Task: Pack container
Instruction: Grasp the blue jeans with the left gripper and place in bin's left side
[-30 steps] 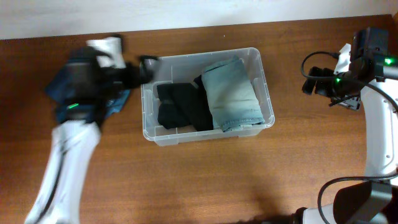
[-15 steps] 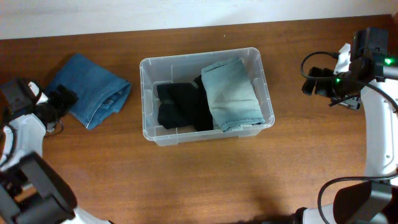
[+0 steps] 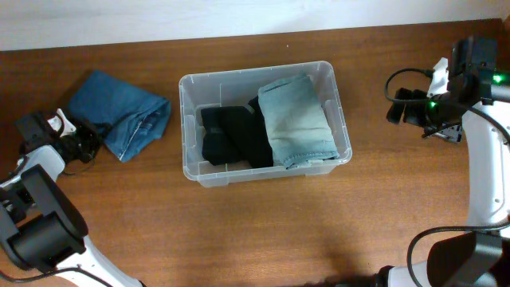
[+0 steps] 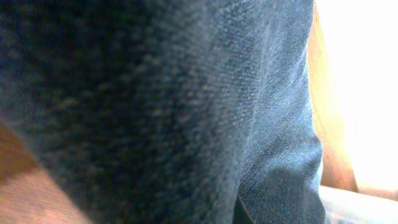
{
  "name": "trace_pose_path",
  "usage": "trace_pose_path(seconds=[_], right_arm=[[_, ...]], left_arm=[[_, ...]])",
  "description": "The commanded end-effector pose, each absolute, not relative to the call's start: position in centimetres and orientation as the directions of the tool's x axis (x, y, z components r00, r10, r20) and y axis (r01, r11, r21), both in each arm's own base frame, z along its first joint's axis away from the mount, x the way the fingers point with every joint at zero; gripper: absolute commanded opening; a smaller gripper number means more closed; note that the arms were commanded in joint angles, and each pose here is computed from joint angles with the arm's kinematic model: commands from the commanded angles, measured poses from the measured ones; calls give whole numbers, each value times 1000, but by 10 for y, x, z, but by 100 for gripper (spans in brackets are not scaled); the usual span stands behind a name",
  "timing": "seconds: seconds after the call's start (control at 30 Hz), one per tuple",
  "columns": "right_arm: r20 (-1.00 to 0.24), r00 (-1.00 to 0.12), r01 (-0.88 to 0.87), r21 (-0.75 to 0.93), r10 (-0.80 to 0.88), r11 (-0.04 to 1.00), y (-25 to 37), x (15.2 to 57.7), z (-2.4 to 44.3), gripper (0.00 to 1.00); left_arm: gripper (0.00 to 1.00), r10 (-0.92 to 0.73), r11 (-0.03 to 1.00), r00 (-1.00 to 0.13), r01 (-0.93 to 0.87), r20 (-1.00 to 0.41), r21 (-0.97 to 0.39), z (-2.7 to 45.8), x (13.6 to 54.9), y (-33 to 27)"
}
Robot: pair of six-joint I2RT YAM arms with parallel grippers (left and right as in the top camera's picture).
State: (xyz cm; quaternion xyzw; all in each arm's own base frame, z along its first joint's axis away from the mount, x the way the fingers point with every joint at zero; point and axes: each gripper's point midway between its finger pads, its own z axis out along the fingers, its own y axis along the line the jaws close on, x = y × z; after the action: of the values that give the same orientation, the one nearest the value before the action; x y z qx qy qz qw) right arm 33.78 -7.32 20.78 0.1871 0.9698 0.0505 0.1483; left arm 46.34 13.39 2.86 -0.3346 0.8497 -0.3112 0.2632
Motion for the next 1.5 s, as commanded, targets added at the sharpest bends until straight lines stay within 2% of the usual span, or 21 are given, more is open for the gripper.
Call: trace_pose_path(seconds=[0.0,0.13,0.27,0.33,0.43,0.53,0.6,0.8,0.97,1.1,1.2,1.23,1.27,1.37,1.4,1.43,1.47], right_arm=[[-281,-888,334,151,364,930,-72,336,212,98],[-281,-888,333,154,365,930,-72,336,212,98],[-280,-888,334,154,365,930,-72,336,212,98],[-281,-888,333,154,365,930,-72,336,212,98],[-281,-888,333,154,365,930,-72,336,212,98],[-279,-888,334,154,365,930,-72,336,212,99],[-278,-889,334,154,365,930,-72,335,212,98],[-278,-889,334,154,365,930,-72,335,212,98],[-278,-889,334,154,365,930,-72,335,212,98],[-279,-888,334,153,365,930,-72,336,212,98],[-282,-887,333,153,365,930,-72,336,212,98],[-281,-888,334,153,365,930,-72,336,212,98],[-282,-888,333,153,365,930,-72,336,212,98],[-282,-888,333,153,364,930,-72,336,212,98],[-282,-888,333,153,364,930,-72,336,212,98],[-281,-888,333,153,364,930,-72,336,212,98],[-282,-888,333,153,364,930,-72,336,212,98]], left_arm=[[0,-690,568,-679,-292,-252,-770,84,458,103],[1,-624,650,-618,-70,-478,-757,202,452,85],[1,-502,735,-507,177,-700,-655,320,418,28],[1,-447,740,-476,279,-757,-612,353,400,-7],[1,-363,697,-484,425,-796,-577,377,377,-68],[1,-277,636,-567,496,-775,-591,363,368,-130],[0,-221,640,-616,494,-756,-589,341,369,-155],[0,-64,664,-808,404,-586,-630,234,382,-200],[1,-27,729,-884,302,-467,-614,154,403,-187],[0,-62,813,-882,227,-467,-536,135,418,-143],[1,-86,840,-889,178,-450,-512,128,419,-118],[5,-80,843,-889,181,-451,-507,127,418,-115],[26,-78,843,-889,182,-450,-506,127,418,-115],[46,-75,834,-878,204,-472,-512,138,423,-118],[59,-72,816,-868,232,-491,-530,150,426,-123],[66,-70,796,-857,260,-510,-547,163,429,-128],[71,-69,779,-847,284,-527,-558,175,431,-132]])
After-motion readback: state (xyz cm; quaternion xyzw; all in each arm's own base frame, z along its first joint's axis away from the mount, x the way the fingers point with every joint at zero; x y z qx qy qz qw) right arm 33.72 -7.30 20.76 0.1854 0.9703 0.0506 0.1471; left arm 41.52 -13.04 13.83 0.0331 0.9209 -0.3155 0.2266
